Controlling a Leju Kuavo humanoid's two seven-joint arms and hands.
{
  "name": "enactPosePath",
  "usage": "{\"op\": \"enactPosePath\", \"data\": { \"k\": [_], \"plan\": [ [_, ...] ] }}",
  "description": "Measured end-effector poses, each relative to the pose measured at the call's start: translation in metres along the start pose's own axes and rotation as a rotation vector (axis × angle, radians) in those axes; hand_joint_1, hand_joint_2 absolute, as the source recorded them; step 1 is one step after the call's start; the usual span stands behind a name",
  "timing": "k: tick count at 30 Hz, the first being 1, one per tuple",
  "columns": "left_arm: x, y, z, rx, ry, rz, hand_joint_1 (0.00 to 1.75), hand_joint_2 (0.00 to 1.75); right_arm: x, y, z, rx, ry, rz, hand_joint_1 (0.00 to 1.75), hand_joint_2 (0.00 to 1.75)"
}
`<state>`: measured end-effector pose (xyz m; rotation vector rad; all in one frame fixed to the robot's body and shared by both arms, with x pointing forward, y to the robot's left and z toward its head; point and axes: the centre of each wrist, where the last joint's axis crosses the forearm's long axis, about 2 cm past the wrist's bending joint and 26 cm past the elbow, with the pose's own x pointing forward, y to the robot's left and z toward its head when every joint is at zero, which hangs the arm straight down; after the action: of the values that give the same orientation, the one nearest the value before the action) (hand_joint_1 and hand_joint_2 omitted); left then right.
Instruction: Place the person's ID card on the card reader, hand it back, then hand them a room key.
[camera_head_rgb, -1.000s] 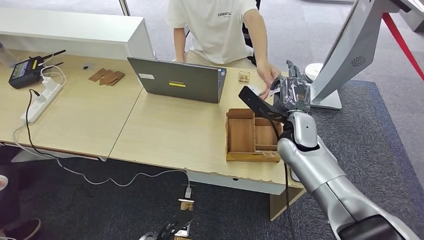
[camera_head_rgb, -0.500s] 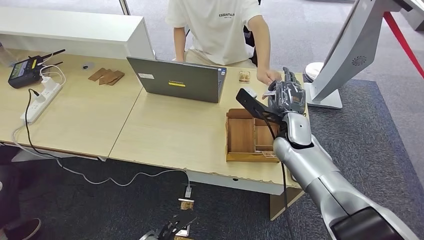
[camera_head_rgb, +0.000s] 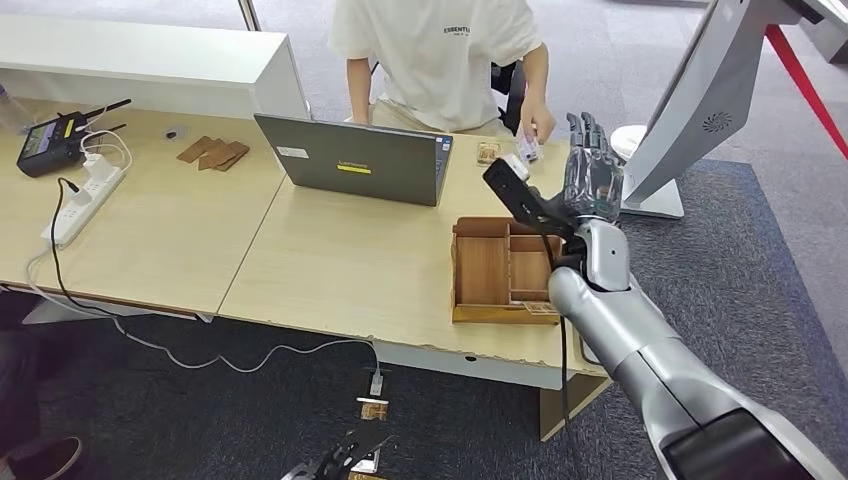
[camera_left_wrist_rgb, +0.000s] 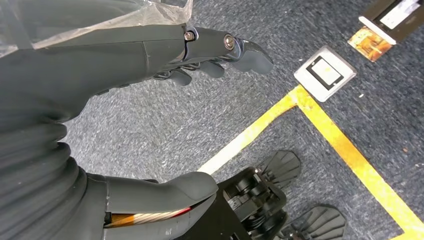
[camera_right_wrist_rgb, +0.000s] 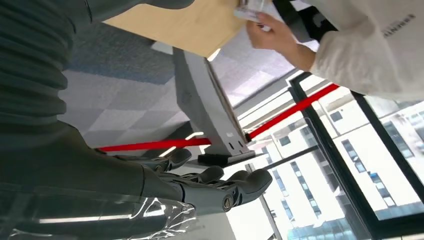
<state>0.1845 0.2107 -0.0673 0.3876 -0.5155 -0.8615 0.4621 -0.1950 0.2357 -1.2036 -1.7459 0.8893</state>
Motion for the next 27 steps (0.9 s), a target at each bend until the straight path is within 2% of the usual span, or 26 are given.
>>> {"op": "enactPosePath", "data": {
  "k": [6,12,20,27],
  "plan": [
    [-0.006,-0.005,0.001,0.006,0.015,0.023,0.00,1.75,0.013,-0.006,0.004,-0.051,-0.023,-0.180,0.00,1.75],
    [-0.013,-0.007,0.002,0.017,0.029,0.058,0.00,1.75,0.020,0.000,0.034,-0.013,-0.071,-0.314,0.00,1.75],
    [-0.018,-0.009,0.002,0.022,0.039,0.073,0.00,1.75,0.015,0.017,0.091,0.080,-0.105,-0.326,0.00,1.75],
    [-0.022,-0.008,0.002,0.030,0.058,0.092,0.00,1.75,0.007,0.023,0.117,0.147,-0.104,-0.306,0.00,1.75]
  ]
}}
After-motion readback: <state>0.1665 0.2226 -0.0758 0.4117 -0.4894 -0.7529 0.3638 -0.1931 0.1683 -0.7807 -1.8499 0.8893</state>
